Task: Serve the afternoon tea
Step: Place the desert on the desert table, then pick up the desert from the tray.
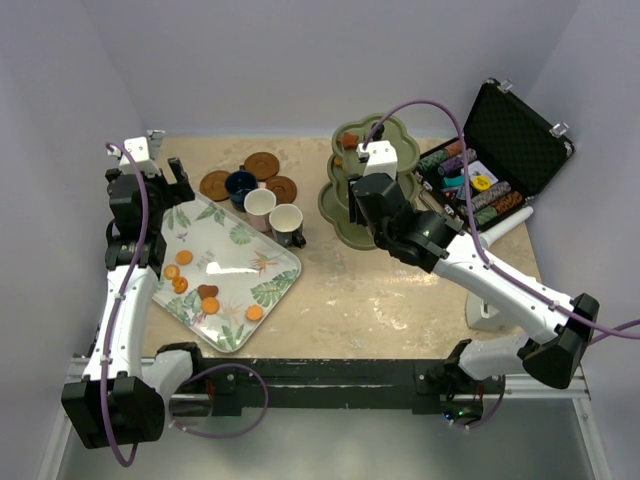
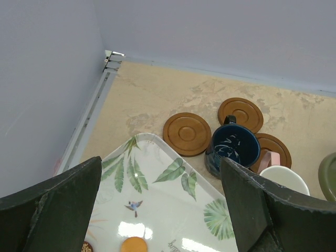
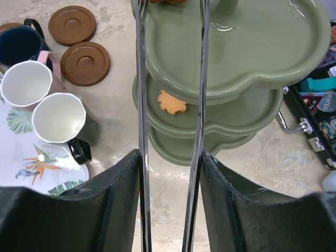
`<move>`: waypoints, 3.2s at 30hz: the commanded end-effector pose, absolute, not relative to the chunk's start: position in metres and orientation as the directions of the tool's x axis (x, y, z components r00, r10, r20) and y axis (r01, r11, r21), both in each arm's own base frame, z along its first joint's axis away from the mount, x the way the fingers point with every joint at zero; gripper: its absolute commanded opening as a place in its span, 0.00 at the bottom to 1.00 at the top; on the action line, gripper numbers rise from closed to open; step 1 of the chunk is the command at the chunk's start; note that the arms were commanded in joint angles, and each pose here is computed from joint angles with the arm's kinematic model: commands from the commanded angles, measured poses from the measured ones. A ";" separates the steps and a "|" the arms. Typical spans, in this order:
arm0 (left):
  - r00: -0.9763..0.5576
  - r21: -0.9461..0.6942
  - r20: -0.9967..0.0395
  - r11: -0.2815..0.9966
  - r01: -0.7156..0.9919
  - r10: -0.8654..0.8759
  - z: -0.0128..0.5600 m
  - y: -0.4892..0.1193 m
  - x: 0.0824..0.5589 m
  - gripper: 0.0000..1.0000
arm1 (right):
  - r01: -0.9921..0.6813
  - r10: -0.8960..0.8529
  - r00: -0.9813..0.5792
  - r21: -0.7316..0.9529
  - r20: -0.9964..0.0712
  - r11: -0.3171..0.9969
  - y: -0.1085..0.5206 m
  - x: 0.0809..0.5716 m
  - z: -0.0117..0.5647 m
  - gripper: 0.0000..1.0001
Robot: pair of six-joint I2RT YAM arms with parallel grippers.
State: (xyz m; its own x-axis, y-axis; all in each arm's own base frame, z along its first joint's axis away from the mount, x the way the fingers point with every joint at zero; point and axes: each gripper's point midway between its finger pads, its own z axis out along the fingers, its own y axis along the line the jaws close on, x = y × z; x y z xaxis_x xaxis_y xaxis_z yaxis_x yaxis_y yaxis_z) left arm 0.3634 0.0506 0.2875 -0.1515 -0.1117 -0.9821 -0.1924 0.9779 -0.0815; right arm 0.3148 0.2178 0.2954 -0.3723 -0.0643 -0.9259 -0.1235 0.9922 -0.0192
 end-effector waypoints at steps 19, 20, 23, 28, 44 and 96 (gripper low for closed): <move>-0.103 -0.099 -0.988 0.980 -0.170 -0.118 0.299 0.046 0.368 0.99 | -0.414 0.007 -0.178 0.081 -0.984 0.907 0.274 0.281 0.368 0.52; -0.104 -0.099 -0.988 0.980 -0.172 -0.118 0.298 0.046 0.368 0.99 | -0.431 -0.007 -0.176 0.070 -0.984 0.900 0.284 0.275 0.367 0.52; -0.107 -0.098 -0.987 0.980 -0.175 -0.118 0.297 0.047 0.368 0.99 | -0.486 -0.079 -0.186 0.022 -0.979 0.874 0.315 0.260 0.350 0.52; -0.115 -0.095 -0.986 0.978 -0.183 -0.117 0.293 0.048 0.369 0.99 | -0.595 -0.213 -0.222 -0.041 -0.951 0.803 0.362 0.226 0.304 0.51; -0.132 -0.097 -0.984 0.978 -0.182 -0.122 0.287 0.048 0.372 0.99 | -0.844 -0.566 -0.322 -0.041 -0.759 0.535 0.389 0.104 0.176 0.49; -0.128 -0.109 -0.983 0.981 -0.159 -0.130 0.290 0.043 0.373 0.98 | -0.781 -0.612 -0.446 -0.050 -0.653 0.623 0.368 0.096 0.123 0.38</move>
